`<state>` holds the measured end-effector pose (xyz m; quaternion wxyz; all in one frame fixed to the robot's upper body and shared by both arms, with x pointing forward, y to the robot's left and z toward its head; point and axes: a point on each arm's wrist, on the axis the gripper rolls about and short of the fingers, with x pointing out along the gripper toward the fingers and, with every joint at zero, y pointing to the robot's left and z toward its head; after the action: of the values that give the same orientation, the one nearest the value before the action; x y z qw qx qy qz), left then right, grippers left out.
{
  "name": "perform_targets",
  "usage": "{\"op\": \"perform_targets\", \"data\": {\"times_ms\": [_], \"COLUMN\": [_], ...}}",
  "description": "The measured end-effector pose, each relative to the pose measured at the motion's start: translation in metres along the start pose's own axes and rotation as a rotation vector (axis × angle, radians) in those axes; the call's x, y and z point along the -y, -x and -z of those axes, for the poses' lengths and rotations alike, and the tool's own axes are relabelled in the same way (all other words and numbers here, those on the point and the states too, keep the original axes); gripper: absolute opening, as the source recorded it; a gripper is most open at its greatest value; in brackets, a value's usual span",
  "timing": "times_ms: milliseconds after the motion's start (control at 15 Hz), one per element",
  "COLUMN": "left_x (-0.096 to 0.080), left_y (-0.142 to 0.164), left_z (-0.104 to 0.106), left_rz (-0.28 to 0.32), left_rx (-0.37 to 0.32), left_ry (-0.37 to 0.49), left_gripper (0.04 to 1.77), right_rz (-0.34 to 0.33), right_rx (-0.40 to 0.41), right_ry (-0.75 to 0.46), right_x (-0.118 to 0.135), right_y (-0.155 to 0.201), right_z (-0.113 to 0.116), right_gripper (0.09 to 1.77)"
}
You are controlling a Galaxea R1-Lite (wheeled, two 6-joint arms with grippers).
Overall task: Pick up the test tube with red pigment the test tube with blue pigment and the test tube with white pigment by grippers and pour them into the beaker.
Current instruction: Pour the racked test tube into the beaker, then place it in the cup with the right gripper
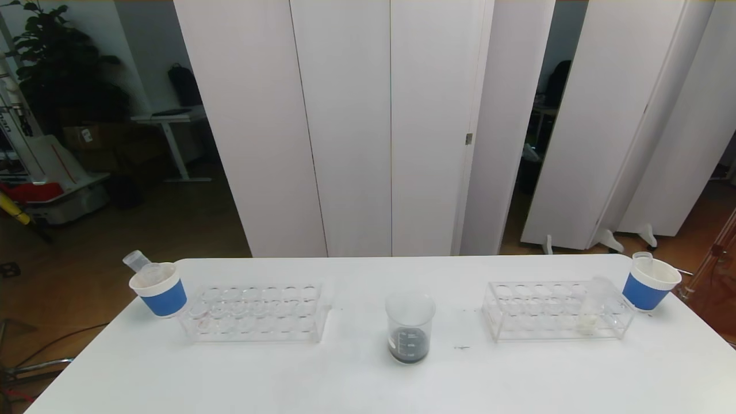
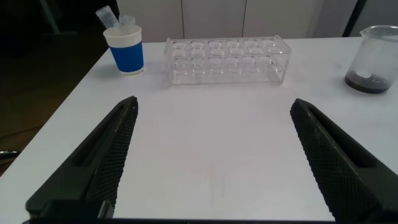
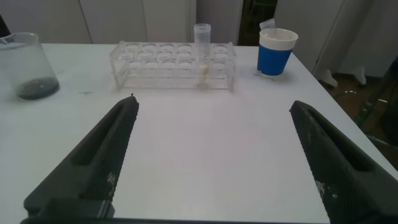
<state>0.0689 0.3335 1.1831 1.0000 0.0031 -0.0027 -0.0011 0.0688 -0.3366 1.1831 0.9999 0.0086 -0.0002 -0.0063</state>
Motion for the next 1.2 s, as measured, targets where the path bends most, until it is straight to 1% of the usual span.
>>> {"op": "perform_targets", "data": {"times_ms": [133, 200, 400, 667, 867, 933, 1067, 1200], "left_x": [0.000, 0.000, 0.000, 0.000, 0.000, 0.000, 0.000, 0.000], "left_y": [0.000, 0.000, 0.000, 0.000, 0.000, 0.000, 0.000, 0.000], "left_z": [0.000, 0.000, 0.000, 0.000, 0.000, 0.000, 0.000, 0.000], "left_rz": [0.000, 0.000, 0.000, 0.000, 0.000, 0.000, 0.000, 0.000], "left_rx": [0.000, 0.000, 0.000, -0.001, -0.001, -0.001, 0.000, -0.001], "left_ry": [0.000, 0.000, 0.000, 0.000, 0.000, 0.000, 0.000, 0.000], "left_gripper": [1.75, 1.75, 1.75, 1.75, 1.75, 1.75, 1.75, 1.75], "right_rz": [0.008, 0.011, 0.010, 0.013, 0.026, 0.047, 0.087, 0.101], "right_rx": [-0.013, -0.013, 0.009, -0.009, -0.011, -0.011, -0.020, -0.039], "right_ry": [0.000, -0.001, -0.003, -0.002, -0.002, -0.002, -0.001, 0.001], "right_x": [0.000, 0.000, 0.000, -0.001, -0.002, -0.002, -0.001, -0.002], "right_y": [0.002, 0.005, 0.012, 0.002, -0.022, -0.033, -0.061, -0.090], "right_z": [-0.004, -0.013, -0.047, -0.095, -0.129, -0.137, -0.148, -0.152], "right_gripper": [1.75, 1.75, 1.75, 1.75, 1.75, 1.75, 1.75, 1.75]}}
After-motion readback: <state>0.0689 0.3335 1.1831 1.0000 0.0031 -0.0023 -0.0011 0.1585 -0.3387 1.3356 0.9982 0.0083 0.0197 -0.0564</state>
